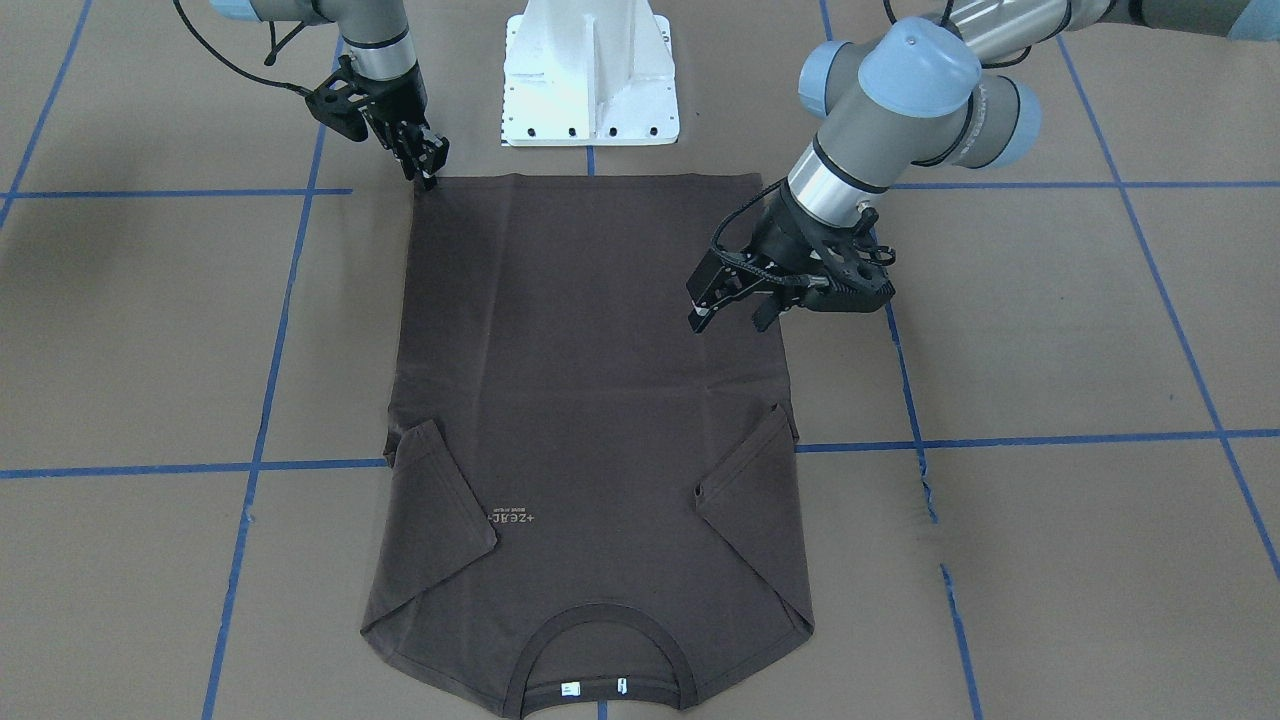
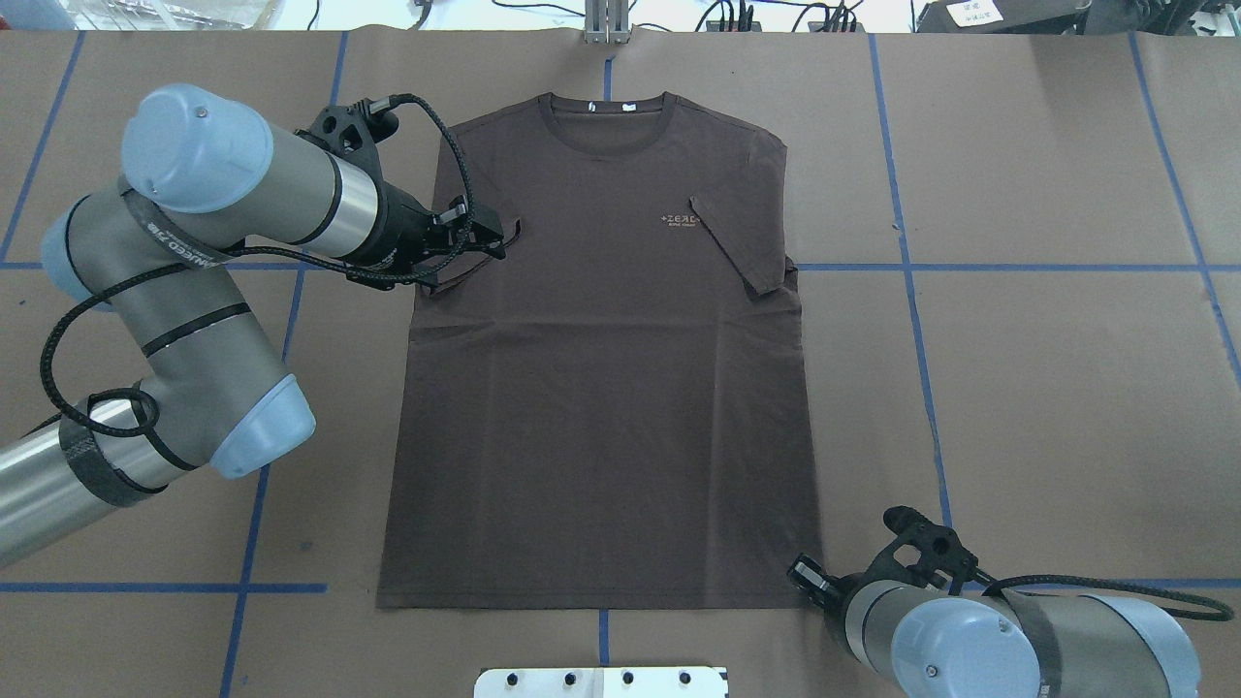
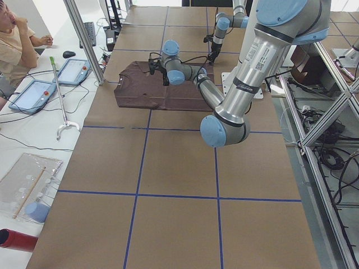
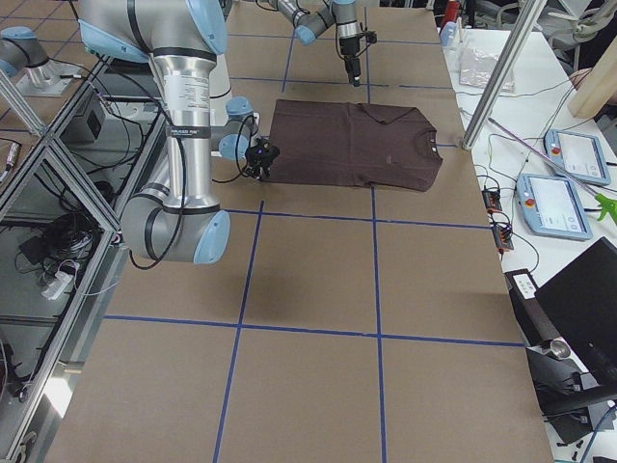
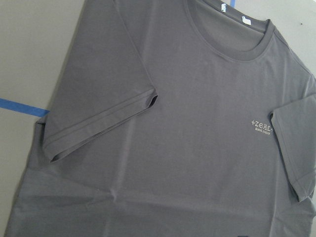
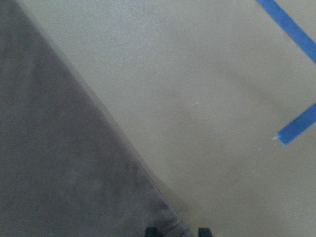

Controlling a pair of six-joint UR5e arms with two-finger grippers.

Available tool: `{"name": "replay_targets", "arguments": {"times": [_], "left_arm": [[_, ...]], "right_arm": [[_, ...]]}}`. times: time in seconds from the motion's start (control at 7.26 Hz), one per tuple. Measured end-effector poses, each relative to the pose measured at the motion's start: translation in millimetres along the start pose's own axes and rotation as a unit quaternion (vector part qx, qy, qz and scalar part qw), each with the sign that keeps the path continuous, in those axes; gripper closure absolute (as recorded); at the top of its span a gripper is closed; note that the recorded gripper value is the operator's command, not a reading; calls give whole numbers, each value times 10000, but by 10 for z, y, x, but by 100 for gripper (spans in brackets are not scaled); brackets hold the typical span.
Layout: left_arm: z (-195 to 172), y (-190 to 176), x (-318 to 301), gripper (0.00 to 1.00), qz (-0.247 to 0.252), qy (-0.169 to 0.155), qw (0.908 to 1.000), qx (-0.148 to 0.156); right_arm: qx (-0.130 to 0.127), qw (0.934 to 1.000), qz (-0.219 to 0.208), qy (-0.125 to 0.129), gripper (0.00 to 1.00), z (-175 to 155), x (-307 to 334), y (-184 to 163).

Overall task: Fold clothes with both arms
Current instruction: 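Move both grippers to the shirt hem corners nearest the robot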

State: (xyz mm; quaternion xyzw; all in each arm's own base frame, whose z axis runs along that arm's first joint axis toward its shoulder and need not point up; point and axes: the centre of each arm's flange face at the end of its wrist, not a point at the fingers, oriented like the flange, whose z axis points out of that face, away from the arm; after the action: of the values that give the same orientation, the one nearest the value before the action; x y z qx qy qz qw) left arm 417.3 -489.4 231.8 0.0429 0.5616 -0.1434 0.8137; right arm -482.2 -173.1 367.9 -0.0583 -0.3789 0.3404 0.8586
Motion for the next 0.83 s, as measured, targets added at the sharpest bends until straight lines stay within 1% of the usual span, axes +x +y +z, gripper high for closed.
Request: {"name": "replay_targets", "arguments": {"times": [0.55,0.69,0.83], "left_arm": [[-30,32,-122,13,-26,-39,10000,7],[-59,150,-157,13,-113,-18,9999,-20],[-98,484,-253,15,-244,4,9997,-50]], "right_arm": [[-47,10000,-5,-26,100,-38,-20,8],[-68,10000,-5,-58,100,-74,-38,8],[-118,9998,4,-129,100,-164,-71,1]]}}
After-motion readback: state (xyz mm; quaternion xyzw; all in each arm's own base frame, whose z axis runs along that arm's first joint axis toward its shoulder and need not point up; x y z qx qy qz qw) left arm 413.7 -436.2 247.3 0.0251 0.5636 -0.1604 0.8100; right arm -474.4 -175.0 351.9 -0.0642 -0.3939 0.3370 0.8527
